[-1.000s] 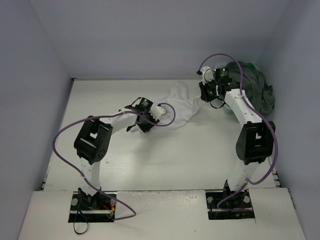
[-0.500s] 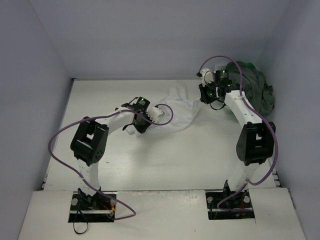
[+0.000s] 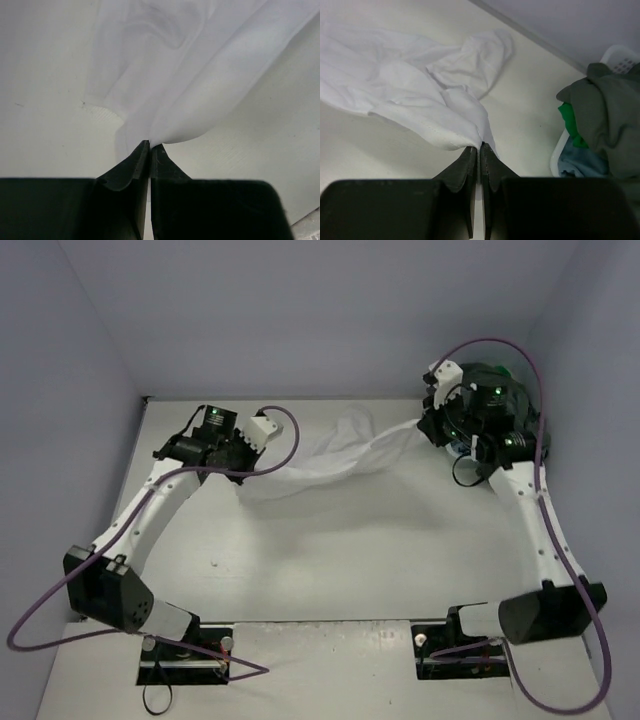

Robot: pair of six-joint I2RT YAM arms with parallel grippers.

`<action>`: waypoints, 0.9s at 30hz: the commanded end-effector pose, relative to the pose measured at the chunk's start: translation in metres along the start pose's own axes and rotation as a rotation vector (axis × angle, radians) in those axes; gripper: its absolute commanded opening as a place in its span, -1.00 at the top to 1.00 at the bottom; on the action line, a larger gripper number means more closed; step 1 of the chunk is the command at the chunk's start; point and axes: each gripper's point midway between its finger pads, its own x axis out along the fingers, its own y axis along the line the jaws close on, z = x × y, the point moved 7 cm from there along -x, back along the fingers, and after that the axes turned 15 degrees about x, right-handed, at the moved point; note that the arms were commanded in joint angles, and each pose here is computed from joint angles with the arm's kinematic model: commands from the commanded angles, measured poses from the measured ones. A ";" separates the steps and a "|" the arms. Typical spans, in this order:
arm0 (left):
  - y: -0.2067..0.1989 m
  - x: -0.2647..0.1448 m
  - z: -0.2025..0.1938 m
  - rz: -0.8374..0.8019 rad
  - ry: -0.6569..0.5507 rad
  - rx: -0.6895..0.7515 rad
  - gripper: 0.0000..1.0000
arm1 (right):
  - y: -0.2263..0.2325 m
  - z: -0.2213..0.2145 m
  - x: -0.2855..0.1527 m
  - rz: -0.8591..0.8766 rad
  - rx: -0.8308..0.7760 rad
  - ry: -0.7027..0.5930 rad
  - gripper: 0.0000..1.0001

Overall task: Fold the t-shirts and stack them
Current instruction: Flatten out the tshirt

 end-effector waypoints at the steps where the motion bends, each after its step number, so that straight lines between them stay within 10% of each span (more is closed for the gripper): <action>1: -0.002 -0.047 0.010 0.023 -0.071 -0.004 1.00 | 0.023 0.015 -0.050 0.045 -0.026 -0.121 1.00; 27: -0.050 -0.308 0.020 0.528 -0.499 0.079 1.00 | 0.105 0.063 -0.273 -0.010 -0.235 -0.721 1.00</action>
